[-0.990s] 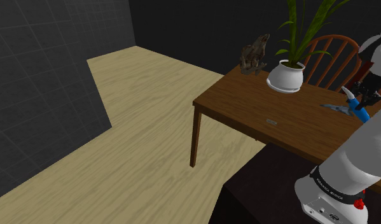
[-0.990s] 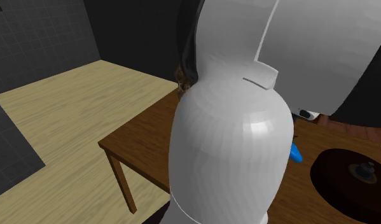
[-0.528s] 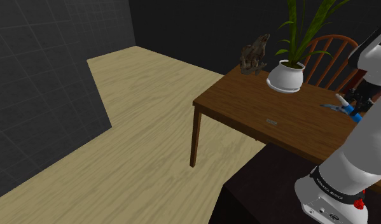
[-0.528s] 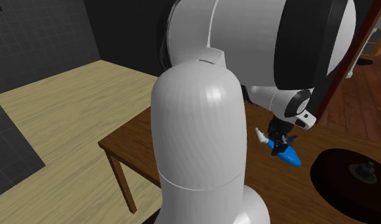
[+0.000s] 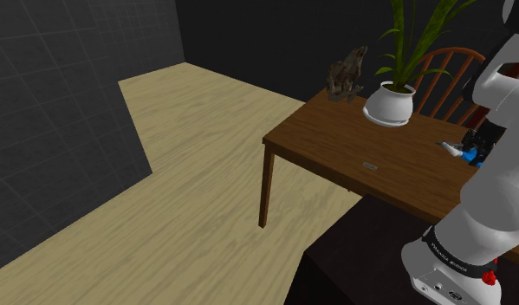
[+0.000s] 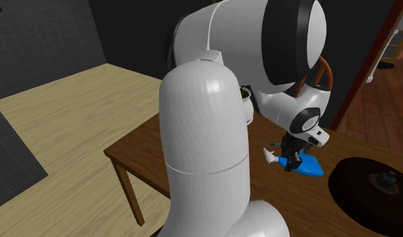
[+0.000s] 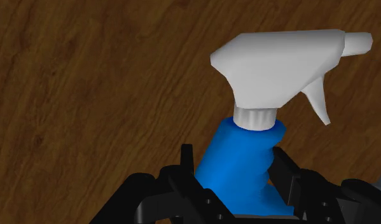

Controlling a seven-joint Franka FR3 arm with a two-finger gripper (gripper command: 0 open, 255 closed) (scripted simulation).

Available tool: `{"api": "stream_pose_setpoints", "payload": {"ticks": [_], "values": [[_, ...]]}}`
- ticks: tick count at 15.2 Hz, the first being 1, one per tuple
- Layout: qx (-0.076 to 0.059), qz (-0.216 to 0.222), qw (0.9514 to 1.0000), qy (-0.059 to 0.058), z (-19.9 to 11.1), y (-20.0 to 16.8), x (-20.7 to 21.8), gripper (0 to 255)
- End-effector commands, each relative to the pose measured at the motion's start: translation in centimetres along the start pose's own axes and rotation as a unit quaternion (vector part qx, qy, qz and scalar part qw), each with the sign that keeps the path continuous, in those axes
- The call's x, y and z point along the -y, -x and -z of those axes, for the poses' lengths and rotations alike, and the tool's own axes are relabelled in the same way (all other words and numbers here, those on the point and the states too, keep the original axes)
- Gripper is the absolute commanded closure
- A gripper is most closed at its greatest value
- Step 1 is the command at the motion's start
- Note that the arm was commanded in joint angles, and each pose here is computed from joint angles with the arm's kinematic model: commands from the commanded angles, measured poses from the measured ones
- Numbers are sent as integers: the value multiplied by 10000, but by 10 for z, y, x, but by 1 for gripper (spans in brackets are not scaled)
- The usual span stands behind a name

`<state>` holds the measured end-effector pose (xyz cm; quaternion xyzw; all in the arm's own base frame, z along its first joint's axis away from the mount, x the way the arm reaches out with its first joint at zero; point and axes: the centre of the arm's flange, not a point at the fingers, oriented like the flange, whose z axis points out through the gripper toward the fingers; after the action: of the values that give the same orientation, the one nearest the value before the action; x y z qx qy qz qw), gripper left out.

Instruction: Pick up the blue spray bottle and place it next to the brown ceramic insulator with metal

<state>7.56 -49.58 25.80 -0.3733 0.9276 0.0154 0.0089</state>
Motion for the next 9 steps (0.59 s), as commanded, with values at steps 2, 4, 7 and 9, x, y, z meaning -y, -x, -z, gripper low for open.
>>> {"api": "stream_pose_setpoints", "payload": {"ticks": [2, 4, 7, 9], "values": [[0, -3, 10000, -3, -15, 0, 0, 255], [0, -3, 10000, -3, -28, -1, 0, 255], [0, -3, 10000, -3, -28, -1, 0, 255], [0, -3, 10000, -3, -28, -1, 0, 255]]}}
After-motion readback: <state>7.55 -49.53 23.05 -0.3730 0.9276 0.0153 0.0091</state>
